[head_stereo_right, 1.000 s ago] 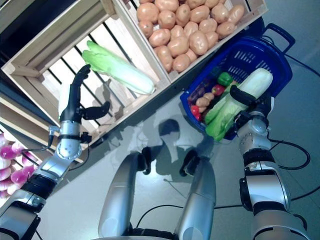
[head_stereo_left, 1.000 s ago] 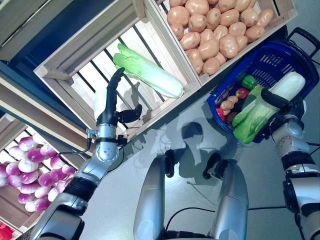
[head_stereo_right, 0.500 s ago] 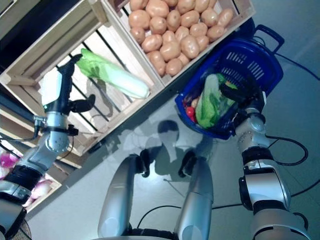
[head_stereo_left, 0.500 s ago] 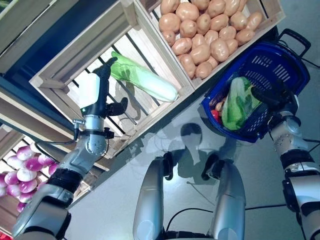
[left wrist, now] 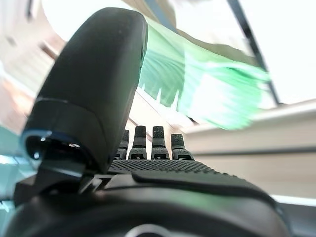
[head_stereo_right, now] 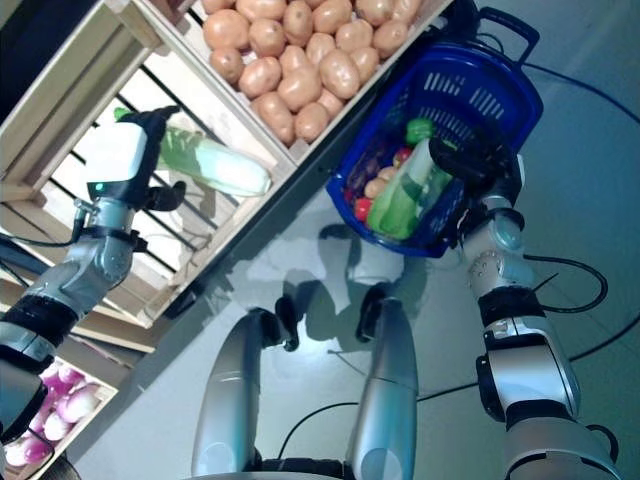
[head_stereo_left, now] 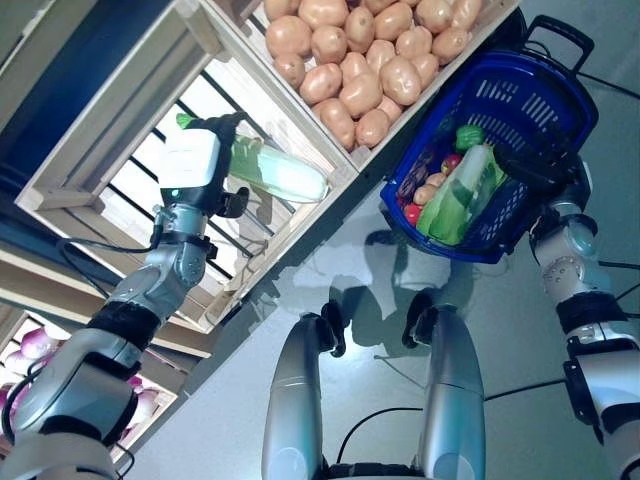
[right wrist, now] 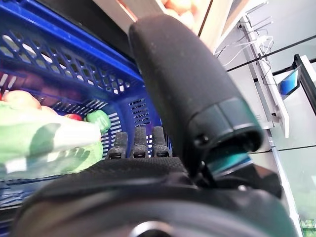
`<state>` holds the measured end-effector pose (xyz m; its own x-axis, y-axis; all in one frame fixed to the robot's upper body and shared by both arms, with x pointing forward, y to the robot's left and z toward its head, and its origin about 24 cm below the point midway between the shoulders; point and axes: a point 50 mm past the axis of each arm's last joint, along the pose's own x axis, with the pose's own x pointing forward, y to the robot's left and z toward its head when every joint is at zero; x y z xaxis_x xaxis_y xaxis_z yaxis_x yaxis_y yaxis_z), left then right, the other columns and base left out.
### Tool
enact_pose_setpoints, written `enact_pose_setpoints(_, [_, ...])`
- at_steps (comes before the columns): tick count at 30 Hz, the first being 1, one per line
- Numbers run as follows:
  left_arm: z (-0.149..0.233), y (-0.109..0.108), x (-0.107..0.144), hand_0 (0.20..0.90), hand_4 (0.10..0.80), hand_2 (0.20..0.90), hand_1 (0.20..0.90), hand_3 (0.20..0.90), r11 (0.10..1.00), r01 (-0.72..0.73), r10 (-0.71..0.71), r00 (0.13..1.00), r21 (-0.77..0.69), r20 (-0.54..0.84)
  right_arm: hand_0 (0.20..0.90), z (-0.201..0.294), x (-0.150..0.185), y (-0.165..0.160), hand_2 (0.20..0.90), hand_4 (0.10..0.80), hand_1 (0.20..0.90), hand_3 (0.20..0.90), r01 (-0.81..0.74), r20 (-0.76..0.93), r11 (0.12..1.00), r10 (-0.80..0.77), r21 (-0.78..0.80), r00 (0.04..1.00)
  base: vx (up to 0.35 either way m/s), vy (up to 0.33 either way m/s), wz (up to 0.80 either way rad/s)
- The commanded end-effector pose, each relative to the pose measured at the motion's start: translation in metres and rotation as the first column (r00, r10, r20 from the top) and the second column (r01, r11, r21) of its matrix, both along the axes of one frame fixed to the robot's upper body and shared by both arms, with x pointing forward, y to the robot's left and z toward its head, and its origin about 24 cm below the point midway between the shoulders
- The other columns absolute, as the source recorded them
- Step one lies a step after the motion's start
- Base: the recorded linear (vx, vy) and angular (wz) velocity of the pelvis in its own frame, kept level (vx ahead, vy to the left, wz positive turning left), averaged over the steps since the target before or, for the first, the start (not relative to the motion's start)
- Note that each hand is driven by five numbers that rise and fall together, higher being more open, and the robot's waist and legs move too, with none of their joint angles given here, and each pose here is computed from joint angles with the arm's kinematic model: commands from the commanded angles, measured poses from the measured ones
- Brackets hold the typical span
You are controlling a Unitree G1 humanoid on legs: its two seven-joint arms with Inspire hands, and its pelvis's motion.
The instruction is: Put vegetables into the basket
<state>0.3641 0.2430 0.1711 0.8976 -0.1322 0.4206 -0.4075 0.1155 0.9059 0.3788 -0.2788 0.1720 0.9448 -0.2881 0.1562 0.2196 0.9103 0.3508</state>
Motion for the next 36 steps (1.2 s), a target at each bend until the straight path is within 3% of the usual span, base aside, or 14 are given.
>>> enact_pose_setpoints(1, [0.055, 0.007, 0.003, 0.900, 0.800, 0.900, 0.900, 0.900, 0.997, -0.003, -0.007, 0.991, 0.077, 0.136, 0.900, 0.054, -0.008, 0.009, 0.900, 0.800, 0.900, 0.900, -0.043, 0.297, 0.999, 0.050, -0.031, 0.953, -0.001, 0.039, -0.20])
enact_pose_setpoints(5, [0.058, -0.008, 0.007, 0.900, 0.800, 0.900, 0.900, 0.900, 0.990, 0.047, -0.061, 0.993, 0.136, 0.101, 0.900, 0.056, -0.010, 0.016, 0.900, 0.800, 0.900, 0.900, -0.003, 0.320, 0.998, 0.022, -0.061, 0.947, -0.001, 0.036, -0.12])
enact_pose_setpoints(11, [0.057, -0.012, 0.014, 0.900, 0.800, 0.900, 0.900, 0.900, 0.984, 0.021, -0.031, 0.998, 0.177, 0.049, 0.900, 0.054, -0.010, 0.018, 0.900, 0.800, 0.900, 0.900, -0.010, 0.320, 0.997, 0.033, -0.073, 0.947, -0.012, 0.019, -0.06])
enact_pose_setpoints(23, [0.043, -0.002, 0.029, 0.900, 0.800, 0.900, 0.900, 0.900, 0.958, -0.174, 0.216, 0.960, 0.226, -0.179, 0.900, 0.063, -0.009, 0.021, 0.900, 0.800, 0.900, 0.900, -0.017, 0.352, 0.998, 0.037, -0.061, 0.935, -0.017, 0.000, -0.04])
enact_pose_setpoints(36, [0.055, 0.010, 0.038, 0.900, 0.800, 0.900, 0.900, 0.900, 0.868, -0.371, 0.450, 0.868, 0.329, -0.209, 0.900, 0.071, -0.008, 0.028, 0.900, 0.800, 0.900, 0.900, -0.043, 0.401, 0.998, 0.054, -0.035, 0.914, -0.024, 0.004, -0.04])
